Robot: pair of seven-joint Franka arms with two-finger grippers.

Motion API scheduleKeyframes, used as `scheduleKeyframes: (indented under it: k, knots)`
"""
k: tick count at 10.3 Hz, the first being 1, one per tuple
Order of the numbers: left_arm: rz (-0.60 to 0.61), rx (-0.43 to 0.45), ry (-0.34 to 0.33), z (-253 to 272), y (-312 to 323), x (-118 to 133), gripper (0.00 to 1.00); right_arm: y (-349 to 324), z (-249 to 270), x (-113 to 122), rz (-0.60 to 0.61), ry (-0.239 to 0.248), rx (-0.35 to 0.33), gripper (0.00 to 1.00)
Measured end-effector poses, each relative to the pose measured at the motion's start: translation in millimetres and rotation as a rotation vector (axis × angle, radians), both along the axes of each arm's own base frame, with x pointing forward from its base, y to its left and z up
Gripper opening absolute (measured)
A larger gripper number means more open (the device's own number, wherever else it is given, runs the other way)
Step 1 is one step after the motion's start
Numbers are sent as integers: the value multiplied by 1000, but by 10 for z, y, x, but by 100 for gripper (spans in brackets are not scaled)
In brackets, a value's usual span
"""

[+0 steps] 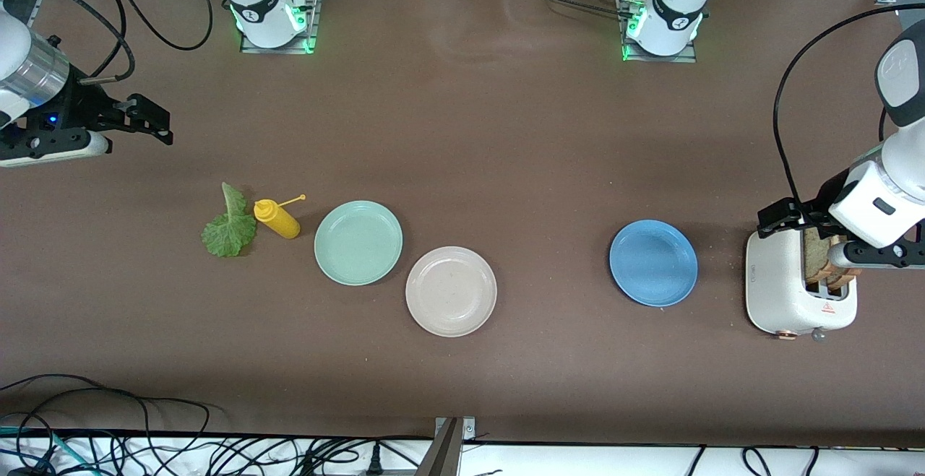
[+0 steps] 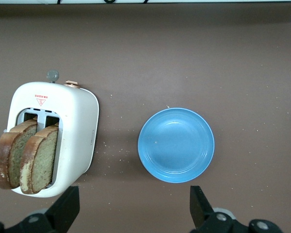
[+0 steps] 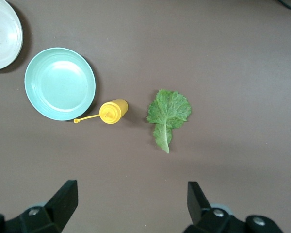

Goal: Make sandwich on beige plate with both arms
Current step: 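Lower the left gripper onto a toast slice in the toaster and grasp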

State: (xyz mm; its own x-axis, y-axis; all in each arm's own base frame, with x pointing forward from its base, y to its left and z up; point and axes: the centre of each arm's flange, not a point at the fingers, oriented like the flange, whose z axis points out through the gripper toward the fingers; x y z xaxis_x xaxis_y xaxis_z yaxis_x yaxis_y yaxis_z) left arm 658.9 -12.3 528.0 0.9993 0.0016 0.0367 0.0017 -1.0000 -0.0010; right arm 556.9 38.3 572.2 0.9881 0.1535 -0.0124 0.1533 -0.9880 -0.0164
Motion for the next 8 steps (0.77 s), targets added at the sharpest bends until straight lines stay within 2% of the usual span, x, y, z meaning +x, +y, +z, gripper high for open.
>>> scheduleKeyframes:
  k: [4,8]
  knots:
    - [27,1,7,-46,329,10,100,1,0,0,0,0,0,100]
    - [-76,-4,49,-335,1102,17,100,1,1,0,0,0,0,100]
